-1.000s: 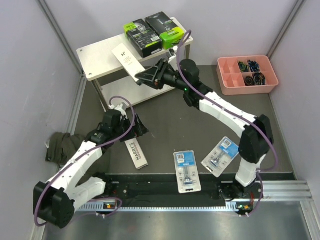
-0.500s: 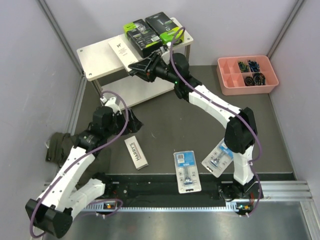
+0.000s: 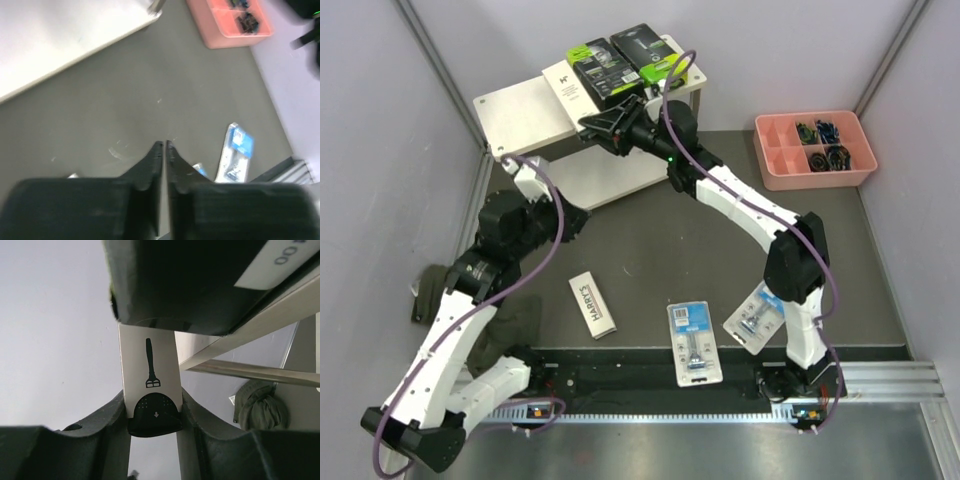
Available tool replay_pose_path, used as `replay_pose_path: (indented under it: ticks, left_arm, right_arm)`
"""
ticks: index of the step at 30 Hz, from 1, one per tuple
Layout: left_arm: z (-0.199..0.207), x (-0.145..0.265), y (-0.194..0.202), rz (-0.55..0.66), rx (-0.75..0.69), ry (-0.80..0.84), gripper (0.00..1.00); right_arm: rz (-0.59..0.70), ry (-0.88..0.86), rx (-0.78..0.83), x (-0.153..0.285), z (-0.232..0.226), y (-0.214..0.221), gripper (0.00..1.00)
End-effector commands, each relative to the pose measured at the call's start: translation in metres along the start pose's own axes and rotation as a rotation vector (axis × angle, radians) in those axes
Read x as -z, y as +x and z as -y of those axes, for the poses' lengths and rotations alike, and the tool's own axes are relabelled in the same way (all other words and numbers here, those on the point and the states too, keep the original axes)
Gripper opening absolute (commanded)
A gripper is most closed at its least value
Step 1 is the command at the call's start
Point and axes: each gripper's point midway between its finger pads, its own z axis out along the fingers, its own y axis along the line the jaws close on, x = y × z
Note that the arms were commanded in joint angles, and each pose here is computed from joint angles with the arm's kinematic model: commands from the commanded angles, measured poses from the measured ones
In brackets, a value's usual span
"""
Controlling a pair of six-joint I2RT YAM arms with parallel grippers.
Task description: Place and organize the shaving razors onto the shelf
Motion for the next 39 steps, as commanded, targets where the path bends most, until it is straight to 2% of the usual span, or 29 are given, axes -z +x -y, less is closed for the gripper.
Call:
replay_pose_path:
  ticks: [1,6,10,14,22,29,34,39]
  left_arm:
    - [0.039,-0.002,-0.05,0.098,-0.04,0.127,0.0]
    - [0.052,-0.012,-0.073,0.133,-0.032,0.156,0.0]
    - [0.047,-0.02,-0.088,0.179,-0.023,0.117,0.0]
    - [0.042,-0.031,-0.099,0.224,-0.015,0.086,0.0]
    - [0.041,-0.055,-0.118,0.275,-0.016,0.081,0.0]
    - [0.031,-0.066,-0.139,0.328,0.026,0.075,0.0]
    - [0.02,-0.078,-0.153,0.338,0.093,0.134,0.0]
    - [0.029,-0.091,-0.167,0.341,0.086,0.23,0.0]
  right_arm:
    - [0.026,-0.083,0.021,-0.001,-0.029,-0.016,0.2]
    - [0.037,-0.087,0.006,-0.001,-0.026,-0.021,0.25]
    - [0.051,-0.106,0.006,-0.001,-0.027,-0.024,0.29]
    - [0.06,-0.117,0.002,-0.001,-0.029,-0.026,0.39]
    - [0.05,-0.12,0.002,-0.001,-0.03,-0.028,0.52]
    - [0.052,-0.122,0.001,0.001,-0.03,-0.03,0.56]
    - [0.052,-0.126,-0.005,0.002,-0.028,-0.033,0.57]
    - [0.052,-0.13,-0.009,0.002,-0.029,-0.034,0.57]
